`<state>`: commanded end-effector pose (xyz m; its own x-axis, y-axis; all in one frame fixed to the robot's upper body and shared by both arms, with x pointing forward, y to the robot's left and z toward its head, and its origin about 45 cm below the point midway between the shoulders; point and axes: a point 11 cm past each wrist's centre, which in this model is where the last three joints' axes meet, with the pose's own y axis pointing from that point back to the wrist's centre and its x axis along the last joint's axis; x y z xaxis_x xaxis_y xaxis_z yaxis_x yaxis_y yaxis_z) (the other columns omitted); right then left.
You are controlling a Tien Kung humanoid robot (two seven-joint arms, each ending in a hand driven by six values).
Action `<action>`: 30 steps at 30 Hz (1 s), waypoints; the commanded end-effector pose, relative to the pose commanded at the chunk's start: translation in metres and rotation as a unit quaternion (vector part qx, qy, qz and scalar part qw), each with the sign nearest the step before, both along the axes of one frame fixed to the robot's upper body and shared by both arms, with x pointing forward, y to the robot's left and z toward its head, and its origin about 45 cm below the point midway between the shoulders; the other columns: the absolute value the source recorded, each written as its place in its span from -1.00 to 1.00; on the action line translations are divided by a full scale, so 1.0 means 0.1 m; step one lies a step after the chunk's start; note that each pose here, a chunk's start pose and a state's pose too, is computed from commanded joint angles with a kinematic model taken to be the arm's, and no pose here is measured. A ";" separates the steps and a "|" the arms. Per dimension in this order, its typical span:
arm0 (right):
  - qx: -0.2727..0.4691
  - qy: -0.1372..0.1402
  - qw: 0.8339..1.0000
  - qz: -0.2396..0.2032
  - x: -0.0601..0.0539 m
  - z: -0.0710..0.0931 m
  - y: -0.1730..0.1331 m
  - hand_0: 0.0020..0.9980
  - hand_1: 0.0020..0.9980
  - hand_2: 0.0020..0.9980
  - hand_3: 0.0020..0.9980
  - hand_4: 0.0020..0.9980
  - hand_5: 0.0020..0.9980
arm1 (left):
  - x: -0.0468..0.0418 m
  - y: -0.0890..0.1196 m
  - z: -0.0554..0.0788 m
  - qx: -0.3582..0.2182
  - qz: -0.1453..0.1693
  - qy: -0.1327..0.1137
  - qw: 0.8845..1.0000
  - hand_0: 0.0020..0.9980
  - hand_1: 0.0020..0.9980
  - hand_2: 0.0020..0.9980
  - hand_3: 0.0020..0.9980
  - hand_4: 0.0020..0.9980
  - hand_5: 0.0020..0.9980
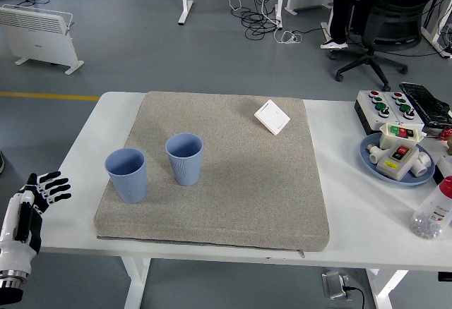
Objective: Push cup pick cup insert cup
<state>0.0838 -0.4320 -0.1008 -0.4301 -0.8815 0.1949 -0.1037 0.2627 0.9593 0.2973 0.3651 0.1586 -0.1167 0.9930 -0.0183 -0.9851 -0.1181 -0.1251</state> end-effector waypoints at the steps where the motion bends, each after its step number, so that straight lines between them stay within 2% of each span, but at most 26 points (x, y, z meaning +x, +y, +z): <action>1: 0.000 0.000 1.000 0.000 0.00 0.00 0.00 0.55 0.40 0.50 0.16 -0.73 0.01 | -0.002 -0.01 0.00 0.001 -0.001 0.000 1.000 -0.11 0.08 0.06 0.06 0.19 1.00; 5: 0.000 0.001 1.000 0.001 0.00 0.00 0.00 0.55 0.40 0.50 0.16 -0.73 0.01 | -0.008 -0.09 -0.03 0.006 -0.015 0.003 1.000 -0.11 0.08 0.06 0.06 0.19 1.00; 11: 0.000 0.000 1.000 0.000 0.00 0.00 0.00 0.55 0.40 0.50 0.15 -0.73 0.00 | 0.008 -0.29 -0.05 0.039 -0.055 0.009 0.998 -0.11 0.08 0.05 0.04 0.18 1.00; 17: 0.001 0.001 1.000 0.000 0.00 0.00 0.00 0.55 0.40 0.50 0.15 -0.73 0.00 | 0.106 -0.50 -0.05 0.070 -0.097 0.014 0.993 -0.06 0.10 0.05 0.04 0.17 1.00; 23: 0.001 0.001 1.000 0.000 0.00 0.00 0.01 0.55 0.40 0.50 0.15 -0.73 0.00 | 0.191 -0.57 -0.14 0.084 -0.112 0.031 0.990 -0.01 0.12 0.06 0.04 0.16 1.00; 30: 0.002 0.002 1.000 0.000 -0.01 -0.01 0.02 0.55 0.40 0.49 0.15 -0.73 0.01 | 0.266 -0.63 -0.17 0.103 -0.126 0.037 0.986 0.00 0.13 0.06 0.04 0.15 1.00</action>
<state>0.0833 -0.4299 -0.1016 -0.4292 -0.8823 0.1932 -0.1004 0.2592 0.9606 0.3239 0.3018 0.1418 0.1399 0.9725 0.1864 -0.9873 0.1512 -0.0479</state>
